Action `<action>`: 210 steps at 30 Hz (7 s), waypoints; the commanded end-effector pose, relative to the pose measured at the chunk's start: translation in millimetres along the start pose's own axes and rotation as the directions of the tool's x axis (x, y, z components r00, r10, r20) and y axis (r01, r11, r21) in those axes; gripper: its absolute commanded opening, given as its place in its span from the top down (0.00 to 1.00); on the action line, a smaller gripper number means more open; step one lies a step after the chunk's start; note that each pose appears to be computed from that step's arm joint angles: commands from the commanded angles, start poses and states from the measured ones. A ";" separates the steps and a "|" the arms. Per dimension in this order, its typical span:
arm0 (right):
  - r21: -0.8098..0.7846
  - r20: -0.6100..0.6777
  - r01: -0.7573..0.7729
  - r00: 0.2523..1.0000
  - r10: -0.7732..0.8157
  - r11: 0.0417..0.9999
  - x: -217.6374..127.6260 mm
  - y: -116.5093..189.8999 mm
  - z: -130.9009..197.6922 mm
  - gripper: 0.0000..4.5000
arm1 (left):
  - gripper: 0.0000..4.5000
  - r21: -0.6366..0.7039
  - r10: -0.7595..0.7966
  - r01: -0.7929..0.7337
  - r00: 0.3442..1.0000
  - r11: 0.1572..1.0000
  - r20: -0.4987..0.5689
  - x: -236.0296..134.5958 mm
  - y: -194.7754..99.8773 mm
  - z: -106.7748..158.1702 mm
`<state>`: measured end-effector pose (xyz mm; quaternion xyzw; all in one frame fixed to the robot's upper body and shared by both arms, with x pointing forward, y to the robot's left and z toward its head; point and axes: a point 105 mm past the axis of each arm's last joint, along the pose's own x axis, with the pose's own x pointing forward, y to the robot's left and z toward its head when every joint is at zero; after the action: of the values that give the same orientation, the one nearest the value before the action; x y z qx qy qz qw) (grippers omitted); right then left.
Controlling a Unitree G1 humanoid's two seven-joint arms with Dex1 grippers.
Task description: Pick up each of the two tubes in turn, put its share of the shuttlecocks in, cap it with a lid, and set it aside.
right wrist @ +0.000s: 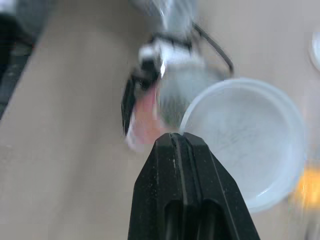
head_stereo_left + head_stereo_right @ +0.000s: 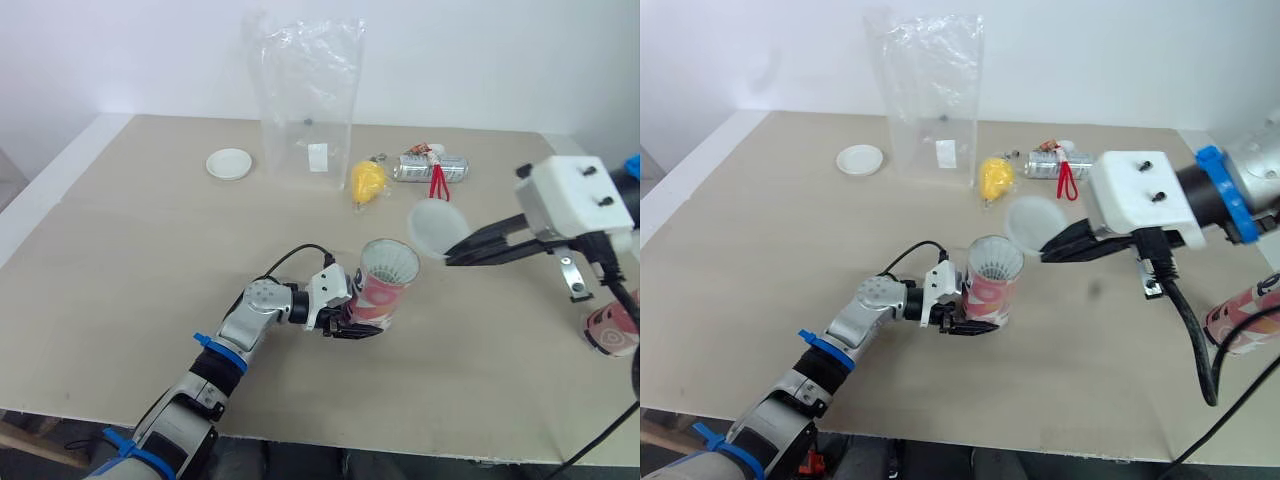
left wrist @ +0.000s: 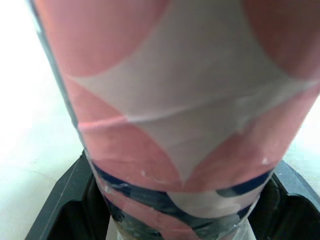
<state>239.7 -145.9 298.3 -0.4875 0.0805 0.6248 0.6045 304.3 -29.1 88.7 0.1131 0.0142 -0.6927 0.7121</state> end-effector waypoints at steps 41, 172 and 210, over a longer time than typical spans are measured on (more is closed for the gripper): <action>-0.103 -0.014 -0.276 0.961 0.276 0.956 34.8 -4.8 -5.9 0.99 | 0.34 -0.073 0.015 -0.021 0.996 0.997 -0.093 -7.6 -8.3 -25.3; 0.723 0.234 0.229 0.806 -0.543 0.652 96.3 83.7 -107.9 0.01 | 0.00 0.006 0.066 -0.066 0.998 0.998 -0.020 -25.3 9.9 -5.5; 0.598 0.359 0.211 0.792 -0.493 0.773 169.3 46.7 -109.3 0.01 | 0.00 0.084 0.102 -0.097 0.994 0.992 -0.048 -82.7 0.2 2.8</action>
<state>288.9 -122.6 91.5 -0.1261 0.0144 0.5510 0.8248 301.6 49.5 92.0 0.1626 0.0250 -0.6566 0.7361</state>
